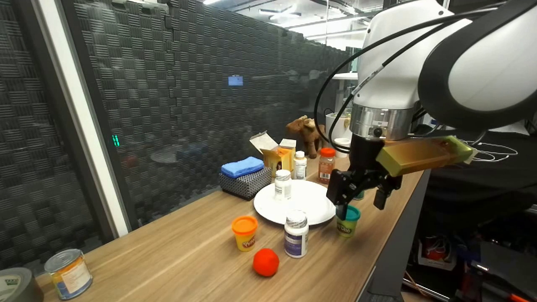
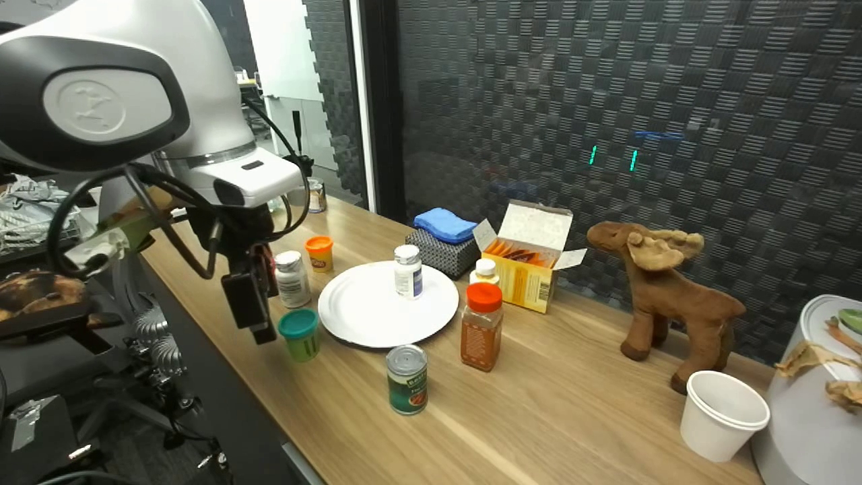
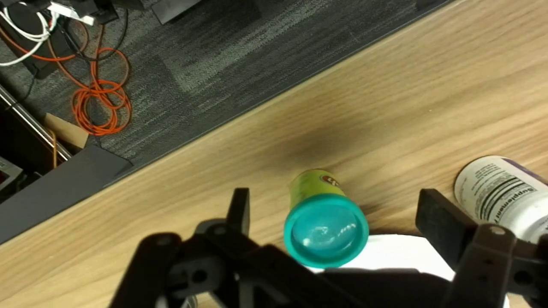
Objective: Put the bottles and the orange plushy on the table onto the plate
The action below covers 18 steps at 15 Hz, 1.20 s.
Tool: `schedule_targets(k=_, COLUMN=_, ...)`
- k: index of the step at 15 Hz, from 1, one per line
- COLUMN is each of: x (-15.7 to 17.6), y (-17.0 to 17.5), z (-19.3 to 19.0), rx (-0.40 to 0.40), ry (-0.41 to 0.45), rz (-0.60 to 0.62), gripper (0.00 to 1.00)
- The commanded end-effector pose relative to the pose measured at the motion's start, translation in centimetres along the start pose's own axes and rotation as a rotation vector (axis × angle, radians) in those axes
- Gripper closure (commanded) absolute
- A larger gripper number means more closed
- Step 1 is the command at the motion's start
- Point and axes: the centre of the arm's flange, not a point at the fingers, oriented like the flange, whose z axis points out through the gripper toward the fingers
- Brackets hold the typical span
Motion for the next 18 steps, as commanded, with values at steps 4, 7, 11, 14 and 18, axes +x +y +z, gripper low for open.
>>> schedule_targets(k=4, x=1.6, y=0.0, z=-0.3, rx=0.039, ry=-0.007, rz=-0.044, gripper=0.00)
schedule_targets(k=7, x=2.7, y=0.3, z=-0.1, rx=0.047, ry=-0.029, rz=-0.053, gripper=0.00)
schedule_targets(k=11, x=4.1, y=0.3, z=0.3, rx=0.060, ry=-0.051, rz=-0.064, gripper=0.00)
schedule_targets(k=14, x=4.8, y=0.2, z=0.9, rx=0.053, ry=-0.079, rz=-0.071, gripper=0.00)
schedule_targets(k=18, x=5.3, y=0.2, z=2.1, rx=0.034, ry=-0.119, rz=-0.068, gripper=0.00)
